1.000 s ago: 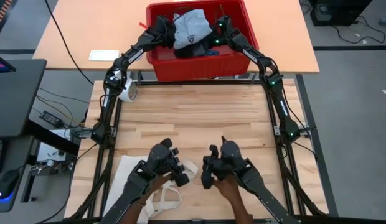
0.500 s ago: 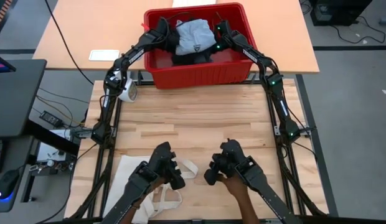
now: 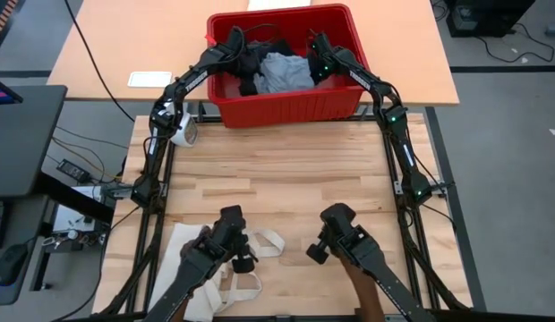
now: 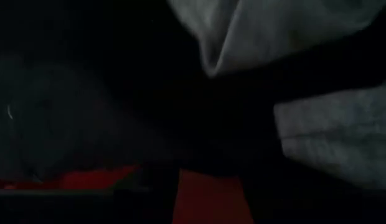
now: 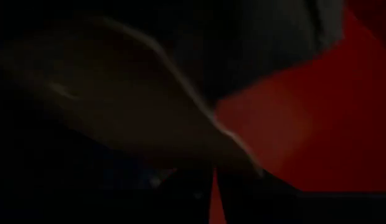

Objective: Fold Laundry from Bin
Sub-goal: Put clothes including shirts, short and pants, then return to Home Position

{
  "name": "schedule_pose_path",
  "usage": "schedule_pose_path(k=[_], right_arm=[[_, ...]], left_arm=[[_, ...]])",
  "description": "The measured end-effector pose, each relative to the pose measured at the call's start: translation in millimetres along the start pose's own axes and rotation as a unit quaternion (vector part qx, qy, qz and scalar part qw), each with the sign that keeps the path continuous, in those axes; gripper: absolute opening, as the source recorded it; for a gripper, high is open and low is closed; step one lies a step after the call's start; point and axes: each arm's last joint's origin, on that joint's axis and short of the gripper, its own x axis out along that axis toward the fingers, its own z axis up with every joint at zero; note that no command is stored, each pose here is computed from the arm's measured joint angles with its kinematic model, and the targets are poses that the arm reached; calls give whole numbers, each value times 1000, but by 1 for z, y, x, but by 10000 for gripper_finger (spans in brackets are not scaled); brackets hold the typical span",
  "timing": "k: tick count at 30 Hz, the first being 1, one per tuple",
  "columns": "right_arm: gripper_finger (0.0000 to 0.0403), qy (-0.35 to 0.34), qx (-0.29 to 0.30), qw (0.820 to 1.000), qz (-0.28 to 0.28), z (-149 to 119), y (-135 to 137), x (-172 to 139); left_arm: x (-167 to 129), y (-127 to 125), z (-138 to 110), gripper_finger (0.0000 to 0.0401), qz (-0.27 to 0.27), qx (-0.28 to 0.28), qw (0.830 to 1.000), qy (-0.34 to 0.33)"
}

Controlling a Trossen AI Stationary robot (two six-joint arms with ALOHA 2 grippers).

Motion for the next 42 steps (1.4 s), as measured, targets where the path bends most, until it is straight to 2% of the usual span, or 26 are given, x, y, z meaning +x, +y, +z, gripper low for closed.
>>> schedule_pose_path(k=[5,9,11,15,18,21,24,25,27,29,32,34,37,42], right_arm=[[34,52,1,997,-55,-6,-2,-3],[39,78,-7,995,-63,-9,-2,-10],[47,76,-6,995,-69,-7,-3,-18],[68,61,10,992,-108,1,-9,-49],[74,44,22,988,-145,7,-15,-76],[73,53,26,977,-207,8,-20,-97],[66,67,33,954,-292,9,-25,-116],[64,61,36,953,-295,11,-25,-124],[60,18,45,970,-238,14,-22,-143],[56,-60,47,988,-132,20,-18,-165],[48,-144,31,989,-23,27,-7,-201],[39,-176,12,984,0,31,4,-226],[24,-213,-13,977,2,33,22,-266],[7,-243,-56,967,46,25,60,-320]], left_arm=[[0,3,-4,165,7,9,1000,9],[-2,3,-4,204,19,-6,999,25],[-5,5,-1,234,52,-24,998,41],[-22,5,6,281,132,-20,987,93],[-44,10,13,289,149,-29,986,74],[-69,16,17,290,165,-61,983,50],[-93,22,19,290,122,-107,986,-28],[-102,23,21,289,98,-114,987,-64],[-121,23,28,281,63,-114,984,-124],[-136,19,36,267,54,-104,981,-156],[-155,5,50,236,48,-85,980,-175],[-171,-5,59,212,46,-72,978,-190],[-198,-21,71,174,58,-52,972,-221],[-222,-60,74,122,45,-31,967,-249]])
